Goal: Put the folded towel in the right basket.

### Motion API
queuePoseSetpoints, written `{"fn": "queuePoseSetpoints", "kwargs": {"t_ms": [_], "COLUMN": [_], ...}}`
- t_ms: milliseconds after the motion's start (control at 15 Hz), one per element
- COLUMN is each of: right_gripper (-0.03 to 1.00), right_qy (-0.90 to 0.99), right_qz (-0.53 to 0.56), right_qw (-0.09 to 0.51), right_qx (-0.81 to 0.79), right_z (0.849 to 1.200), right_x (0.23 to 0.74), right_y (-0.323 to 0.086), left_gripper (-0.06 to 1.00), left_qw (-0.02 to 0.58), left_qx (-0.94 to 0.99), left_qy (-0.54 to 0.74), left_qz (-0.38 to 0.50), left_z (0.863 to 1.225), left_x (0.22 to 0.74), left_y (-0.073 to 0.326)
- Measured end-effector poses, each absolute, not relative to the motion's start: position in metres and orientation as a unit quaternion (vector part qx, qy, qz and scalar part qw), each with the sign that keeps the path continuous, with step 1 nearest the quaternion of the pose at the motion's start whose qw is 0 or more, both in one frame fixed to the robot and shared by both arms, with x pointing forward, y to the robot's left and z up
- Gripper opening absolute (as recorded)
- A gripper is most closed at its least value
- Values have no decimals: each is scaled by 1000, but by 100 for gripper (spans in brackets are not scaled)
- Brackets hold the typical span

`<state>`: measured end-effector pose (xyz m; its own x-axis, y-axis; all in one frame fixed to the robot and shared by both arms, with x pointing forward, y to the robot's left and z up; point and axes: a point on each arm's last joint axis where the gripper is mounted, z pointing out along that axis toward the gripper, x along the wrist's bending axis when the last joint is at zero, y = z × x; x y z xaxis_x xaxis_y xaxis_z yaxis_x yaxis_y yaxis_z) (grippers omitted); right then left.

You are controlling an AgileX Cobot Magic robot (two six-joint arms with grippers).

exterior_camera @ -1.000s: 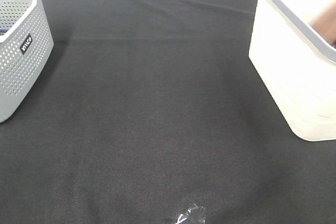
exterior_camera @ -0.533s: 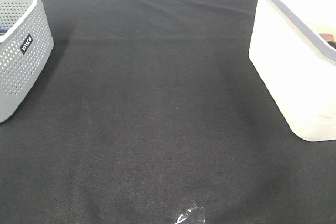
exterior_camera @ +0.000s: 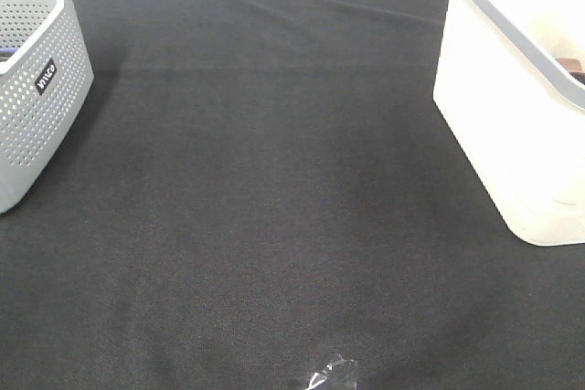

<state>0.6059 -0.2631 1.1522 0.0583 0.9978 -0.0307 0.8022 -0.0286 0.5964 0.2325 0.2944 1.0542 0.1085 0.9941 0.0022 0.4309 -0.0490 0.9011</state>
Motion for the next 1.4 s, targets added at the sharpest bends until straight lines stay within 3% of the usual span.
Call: {"fn": "queuePoseSetpoints", "kwargs": {"t_ms": [400,467,733,800,1000,1200,1400], "right_gripper": [97,97,97,97,97,97,97], "right_qy": [654,654,633,620,592,601,626], "right_qz": [220,220,297,335,400,417,394], "right_qw": [251,251,259,268,315,360,349], "right_qx": [679,679,666,657,624,579,576], "right_z": [1161,1161,1136,1123,1095,1075,1055], "right_x": [492,492,376,332,268,234,232], "right_y": [-276,-276,-286,-290,-298,-303,-302], "left_gripper": [98,98,98,98,98,98,98], "left_qw": [396,396,396,396,396,396,396], "left_qx": [631,631,631,631,631,631,631], "left_qy": [565,565,565,565,565,565,565], "left_qz": [356,356,356,356,356,356,356], "left_z": [1054,1054,1054,1054,1054,1054,1054], "left_x": [233,233,233,233,233,233,233], "left_y": [294,294,294,294,294,294,294]}}
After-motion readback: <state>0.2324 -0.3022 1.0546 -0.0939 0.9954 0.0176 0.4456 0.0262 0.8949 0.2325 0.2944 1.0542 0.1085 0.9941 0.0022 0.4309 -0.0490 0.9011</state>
